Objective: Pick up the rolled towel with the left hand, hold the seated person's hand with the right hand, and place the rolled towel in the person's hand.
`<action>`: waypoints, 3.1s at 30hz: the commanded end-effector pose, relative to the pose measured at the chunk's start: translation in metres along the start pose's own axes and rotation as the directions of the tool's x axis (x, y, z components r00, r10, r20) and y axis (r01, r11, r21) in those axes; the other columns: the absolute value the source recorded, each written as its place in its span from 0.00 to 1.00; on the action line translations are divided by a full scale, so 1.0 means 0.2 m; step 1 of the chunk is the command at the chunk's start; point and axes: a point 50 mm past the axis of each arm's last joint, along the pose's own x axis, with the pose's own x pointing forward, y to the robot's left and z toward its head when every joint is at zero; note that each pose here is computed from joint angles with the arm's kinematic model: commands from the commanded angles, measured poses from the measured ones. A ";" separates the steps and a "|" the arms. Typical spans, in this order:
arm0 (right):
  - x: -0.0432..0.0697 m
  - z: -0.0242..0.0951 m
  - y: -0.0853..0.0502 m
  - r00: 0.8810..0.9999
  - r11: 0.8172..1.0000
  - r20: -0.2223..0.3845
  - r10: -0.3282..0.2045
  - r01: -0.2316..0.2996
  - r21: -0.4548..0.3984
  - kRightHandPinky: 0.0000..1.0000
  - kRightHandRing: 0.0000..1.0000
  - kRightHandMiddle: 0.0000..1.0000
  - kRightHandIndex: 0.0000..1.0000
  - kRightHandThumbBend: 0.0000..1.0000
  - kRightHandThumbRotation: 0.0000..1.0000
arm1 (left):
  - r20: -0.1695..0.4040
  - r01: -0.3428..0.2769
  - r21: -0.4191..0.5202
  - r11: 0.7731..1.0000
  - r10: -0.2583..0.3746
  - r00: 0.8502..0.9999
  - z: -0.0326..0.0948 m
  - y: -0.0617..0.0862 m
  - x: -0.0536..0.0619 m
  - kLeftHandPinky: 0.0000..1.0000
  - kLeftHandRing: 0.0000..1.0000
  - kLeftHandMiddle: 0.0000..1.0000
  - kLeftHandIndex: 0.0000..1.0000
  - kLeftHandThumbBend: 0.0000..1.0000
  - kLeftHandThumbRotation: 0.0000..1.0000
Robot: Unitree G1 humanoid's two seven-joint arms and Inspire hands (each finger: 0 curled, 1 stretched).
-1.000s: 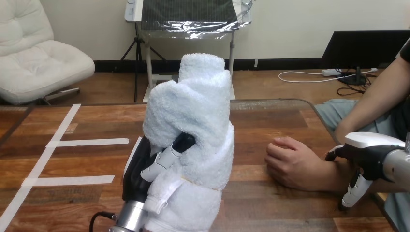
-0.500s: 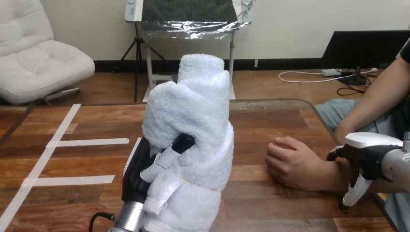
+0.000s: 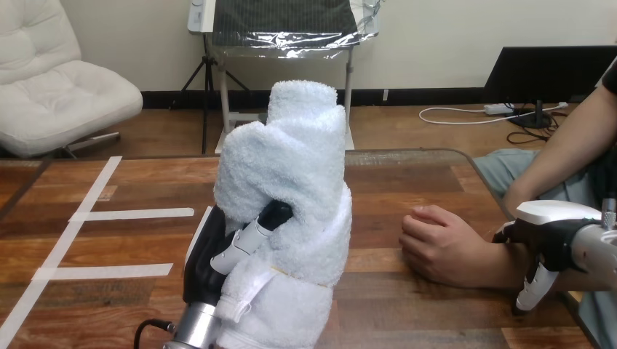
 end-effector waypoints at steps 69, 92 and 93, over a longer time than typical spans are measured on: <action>0.16 0.02 0.10 1.000 1.000 -0.006 0.017 -0.017 0.020 0.28 0.43 0.55 0.59 0.70 0.00 | 0.131 0.048 -0.057 0.997 -0.040 0.991 0.08 -0.09 0.06 0.23 0.29 0.35 0.44 0.73 0.09; 0.14 -0.01 0.10 0.999 0.996 -0.002 -0.044 0.044 0.081 0.24 0.35 0.46 0.50 0.71 0.00 | 0.125 0.034 -0.055 0.998 -0.027 0.992 0.07 -0.08 0.06 0.23 0.29 0.35 0.45 0.71 0.09; 0.14 -0.01 0.10 0.999 0.995 0.000 -0.047 0.047 0.085 0.24 0.35 0.46 0.50 0.71 0.00 | 0.124 0.033 -0.057 0.998 -0.026 0.992 0.07 -0.08 0.06 0.23 0.29 0.35 0.45 0.71 0.08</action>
